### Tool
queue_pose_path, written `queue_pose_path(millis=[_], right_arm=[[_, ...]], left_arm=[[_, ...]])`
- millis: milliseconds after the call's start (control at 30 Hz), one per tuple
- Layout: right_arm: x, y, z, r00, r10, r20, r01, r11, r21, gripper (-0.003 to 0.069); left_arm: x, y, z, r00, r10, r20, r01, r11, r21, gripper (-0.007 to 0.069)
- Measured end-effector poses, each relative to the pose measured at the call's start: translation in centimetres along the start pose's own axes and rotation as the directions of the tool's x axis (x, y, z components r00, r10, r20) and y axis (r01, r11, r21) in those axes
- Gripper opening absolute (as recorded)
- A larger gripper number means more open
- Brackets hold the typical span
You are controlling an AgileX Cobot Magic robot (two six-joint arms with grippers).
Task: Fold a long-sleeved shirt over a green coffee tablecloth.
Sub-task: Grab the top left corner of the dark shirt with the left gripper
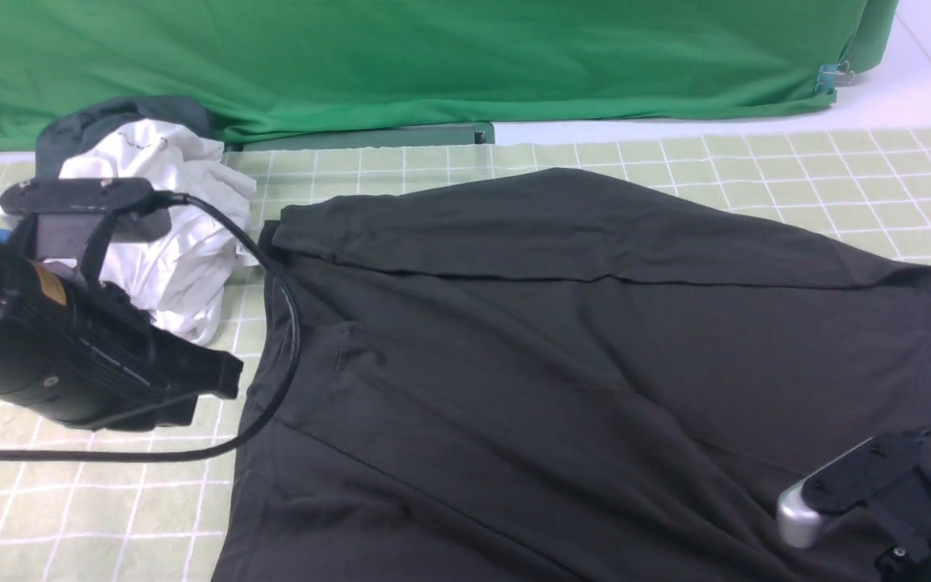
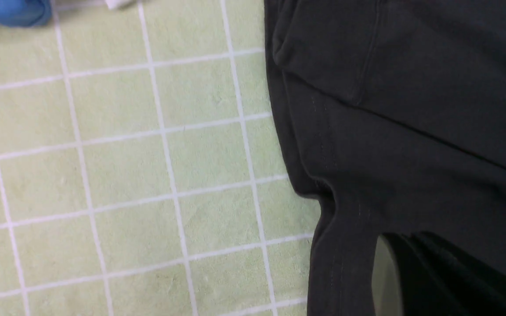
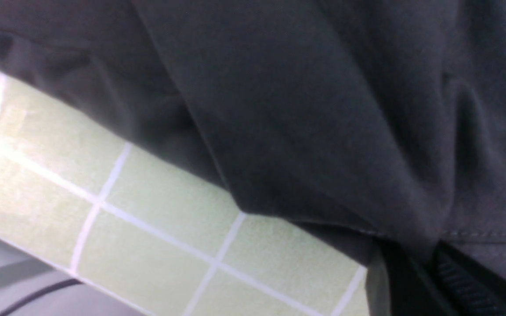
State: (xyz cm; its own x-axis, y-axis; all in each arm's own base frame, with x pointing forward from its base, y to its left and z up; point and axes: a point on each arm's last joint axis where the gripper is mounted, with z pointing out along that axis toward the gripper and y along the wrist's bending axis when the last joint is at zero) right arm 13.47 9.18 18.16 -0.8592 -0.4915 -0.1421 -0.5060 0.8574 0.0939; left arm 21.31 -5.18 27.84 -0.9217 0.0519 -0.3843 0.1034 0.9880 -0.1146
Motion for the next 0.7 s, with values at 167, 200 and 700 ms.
queue_pose_path(millis=[167,200,700], right_arm=[[0.7,0.1,-1.0,0.999,0.048,0.011,-0.048,0.999,-0.005,0.0202],[0.8,0.1,-1.1,0.999,0.054,0.000,-0.054,0.999,-0.005,0.0262],[1.2,0.7,-6.8,0.989,0.033,0.144,-0.030,0.999,-0.028,0.0444]], left_arm=[[-0.3,-0.1,-0.3,0.999,-0.030,0.025,0.030,1.000,0.004,0.0011],[-0.6,-0.1,-0.4,0.999,-0.043,0.029,0.043,0.999,0.004,0.0011],[-13.4,-1.5,5.7,0.995,-0.085,0.053,0.085,0.996,0.004,0.0022]])
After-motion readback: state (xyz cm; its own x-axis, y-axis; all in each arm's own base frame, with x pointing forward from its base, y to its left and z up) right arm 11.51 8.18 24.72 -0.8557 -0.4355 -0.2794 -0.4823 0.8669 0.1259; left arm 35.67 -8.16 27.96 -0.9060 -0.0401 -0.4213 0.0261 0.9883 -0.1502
